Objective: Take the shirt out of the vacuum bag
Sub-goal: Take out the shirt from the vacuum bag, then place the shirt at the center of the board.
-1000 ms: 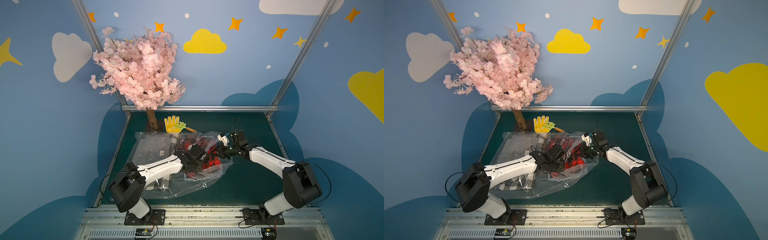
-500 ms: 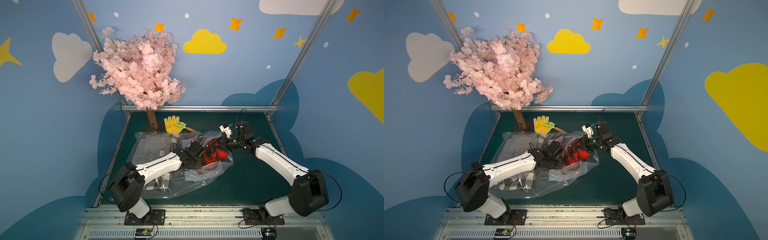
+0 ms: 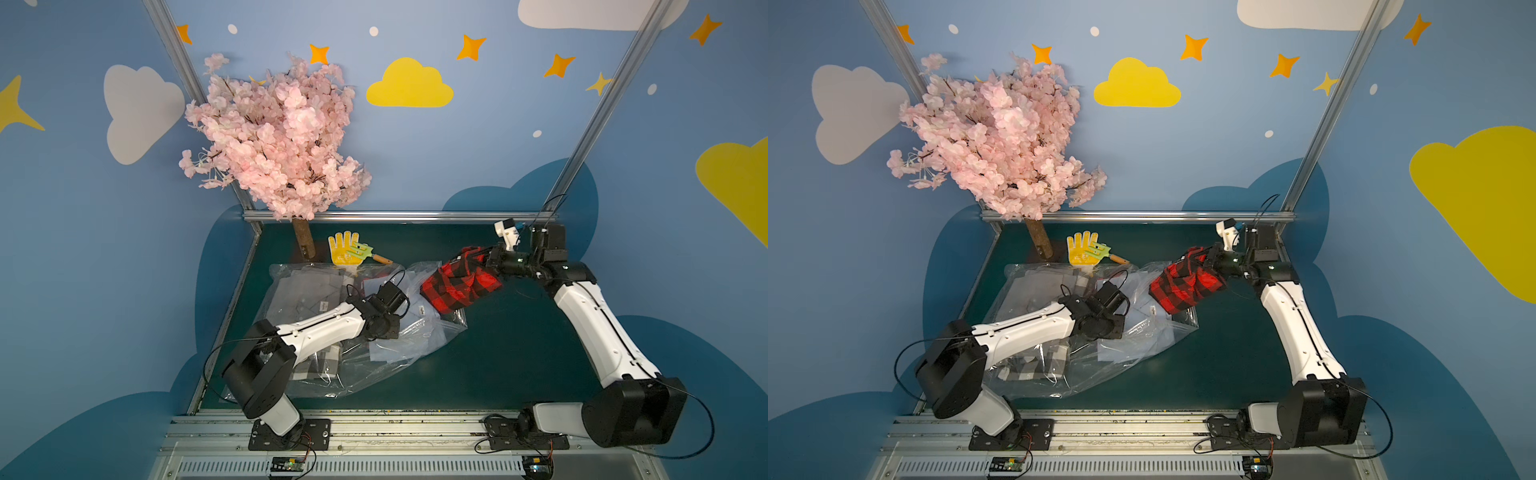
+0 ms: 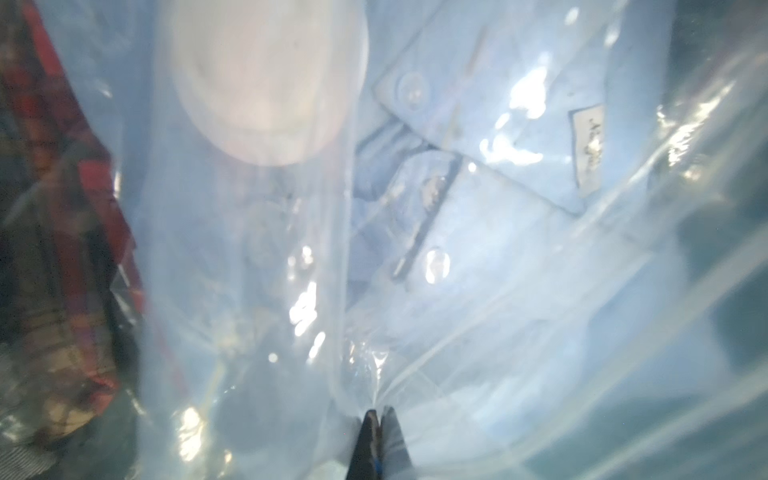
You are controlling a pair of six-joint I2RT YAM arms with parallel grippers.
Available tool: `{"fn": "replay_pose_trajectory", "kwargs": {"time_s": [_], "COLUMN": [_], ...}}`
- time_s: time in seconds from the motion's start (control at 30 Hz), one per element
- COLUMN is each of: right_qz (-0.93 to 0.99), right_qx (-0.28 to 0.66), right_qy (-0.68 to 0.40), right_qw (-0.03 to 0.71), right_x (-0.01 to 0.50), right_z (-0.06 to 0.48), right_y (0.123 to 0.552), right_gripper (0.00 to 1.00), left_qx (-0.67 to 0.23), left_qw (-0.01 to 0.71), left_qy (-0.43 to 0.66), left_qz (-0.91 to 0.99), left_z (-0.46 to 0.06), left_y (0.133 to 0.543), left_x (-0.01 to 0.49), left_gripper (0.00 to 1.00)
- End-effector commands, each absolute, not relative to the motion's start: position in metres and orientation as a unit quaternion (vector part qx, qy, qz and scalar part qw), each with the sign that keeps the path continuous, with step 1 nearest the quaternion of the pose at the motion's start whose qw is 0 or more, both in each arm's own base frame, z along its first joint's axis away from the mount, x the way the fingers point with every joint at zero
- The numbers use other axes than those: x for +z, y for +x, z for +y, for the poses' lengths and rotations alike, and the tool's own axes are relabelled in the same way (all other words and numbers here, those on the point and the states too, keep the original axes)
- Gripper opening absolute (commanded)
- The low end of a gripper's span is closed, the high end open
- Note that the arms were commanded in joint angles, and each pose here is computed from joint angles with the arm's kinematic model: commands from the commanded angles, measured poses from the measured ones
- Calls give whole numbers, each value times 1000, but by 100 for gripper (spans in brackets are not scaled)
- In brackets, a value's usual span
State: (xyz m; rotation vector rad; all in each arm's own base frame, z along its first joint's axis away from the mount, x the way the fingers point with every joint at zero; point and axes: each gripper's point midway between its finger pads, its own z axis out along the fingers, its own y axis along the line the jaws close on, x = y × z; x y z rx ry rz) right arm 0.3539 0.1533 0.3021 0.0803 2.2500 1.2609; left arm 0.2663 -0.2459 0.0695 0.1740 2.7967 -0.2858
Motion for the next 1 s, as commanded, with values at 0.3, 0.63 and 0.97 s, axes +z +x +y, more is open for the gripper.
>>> {"fn": "replay_pose_trajectory", "kwargs": {"time_s": [0.3,0.63,0.97], "right_qz": [741,770,812], "right_qx": [590,547,463], "right_qy": [49,276,338], "right_qw": [316,175,110], "right_x": [353,175,126], "right_z": [110,40,-5], "right_y": [444,410,344], "right_gripper": [0,0,0], "left_qx": [-58,-77,-72], "left_qw": [143,142,156], "left_qy": [74,81,95], "left_qz": [985,984,981], "left_z": [-227,-229,-234], "left_y": [260,254,265], "left_x": [57,62,72], "left_gripper": [5,5,5]}}
